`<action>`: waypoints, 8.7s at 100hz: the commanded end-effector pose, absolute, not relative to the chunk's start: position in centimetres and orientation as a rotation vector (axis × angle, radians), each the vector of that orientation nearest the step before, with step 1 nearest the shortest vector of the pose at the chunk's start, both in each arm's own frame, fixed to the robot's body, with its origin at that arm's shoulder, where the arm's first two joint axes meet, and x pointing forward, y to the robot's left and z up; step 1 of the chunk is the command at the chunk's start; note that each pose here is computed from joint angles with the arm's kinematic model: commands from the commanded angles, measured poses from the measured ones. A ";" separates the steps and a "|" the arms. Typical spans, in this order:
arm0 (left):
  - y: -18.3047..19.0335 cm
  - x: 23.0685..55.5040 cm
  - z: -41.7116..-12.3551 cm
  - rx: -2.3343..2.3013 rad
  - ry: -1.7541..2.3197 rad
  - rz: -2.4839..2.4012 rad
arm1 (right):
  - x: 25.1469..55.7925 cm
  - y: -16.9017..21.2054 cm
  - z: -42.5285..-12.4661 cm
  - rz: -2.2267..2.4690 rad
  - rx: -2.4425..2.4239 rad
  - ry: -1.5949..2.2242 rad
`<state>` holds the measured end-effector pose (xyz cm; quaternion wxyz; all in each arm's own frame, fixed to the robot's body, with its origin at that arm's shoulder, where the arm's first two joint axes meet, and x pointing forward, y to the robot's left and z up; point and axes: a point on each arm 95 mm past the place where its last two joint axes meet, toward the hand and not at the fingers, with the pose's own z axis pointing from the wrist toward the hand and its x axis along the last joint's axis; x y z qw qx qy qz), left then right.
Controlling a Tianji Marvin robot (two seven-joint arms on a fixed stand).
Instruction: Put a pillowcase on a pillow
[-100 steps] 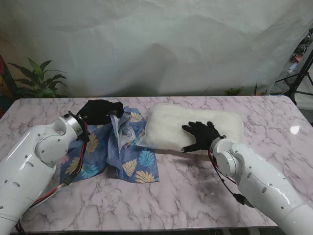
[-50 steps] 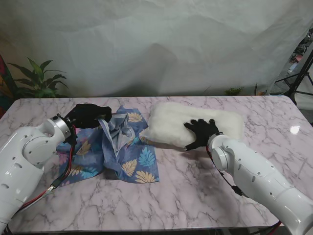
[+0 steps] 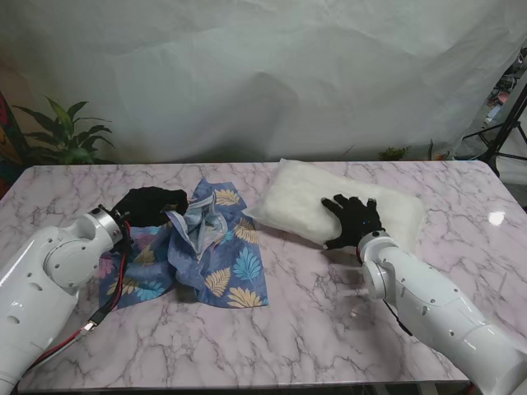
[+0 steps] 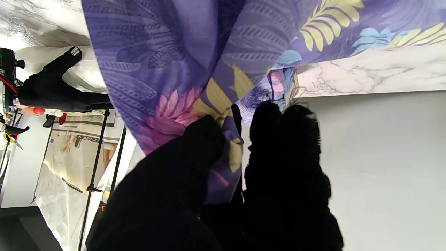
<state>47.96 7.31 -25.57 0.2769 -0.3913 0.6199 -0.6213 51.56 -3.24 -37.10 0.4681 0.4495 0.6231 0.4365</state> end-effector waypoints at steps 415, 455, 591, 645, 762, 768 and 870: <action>1.1 45.9 -26.0 -0.942 1.782 -1.935 | 58.6 5.9 -27.8 1.571 1.547 1.258; 1.6 45.8 -25.8 -0.946 1.785 -1.881 | 59.0 7.7 -28.6 1.516 1.653 1.101; 1.9 46.9 -25.1 -0.928 1.996 -1.635 | 57.0 10.8 -26.9 1.508 1.805 1.104; 2.5 46.1 -25.0 -0.856 2.062 -1.669 | 58.5 9.9 -26.7 1.426 1.873 1.004; -1.4 45.9 -25.1 -1.177 1.660 -1.698 | 58.5 15.0 -28.5 1.455 2.043 1.007; -1.5 46.1 -25.0 -1.178 1.653 -1.661 | 57.9 15.2 -28.4 1.476 2.048 1.031; 1.0 48.2 -23.2 -1.002 1.753 -1.430 | 51.9 13.8 -27.9 1.634 2.076 1.386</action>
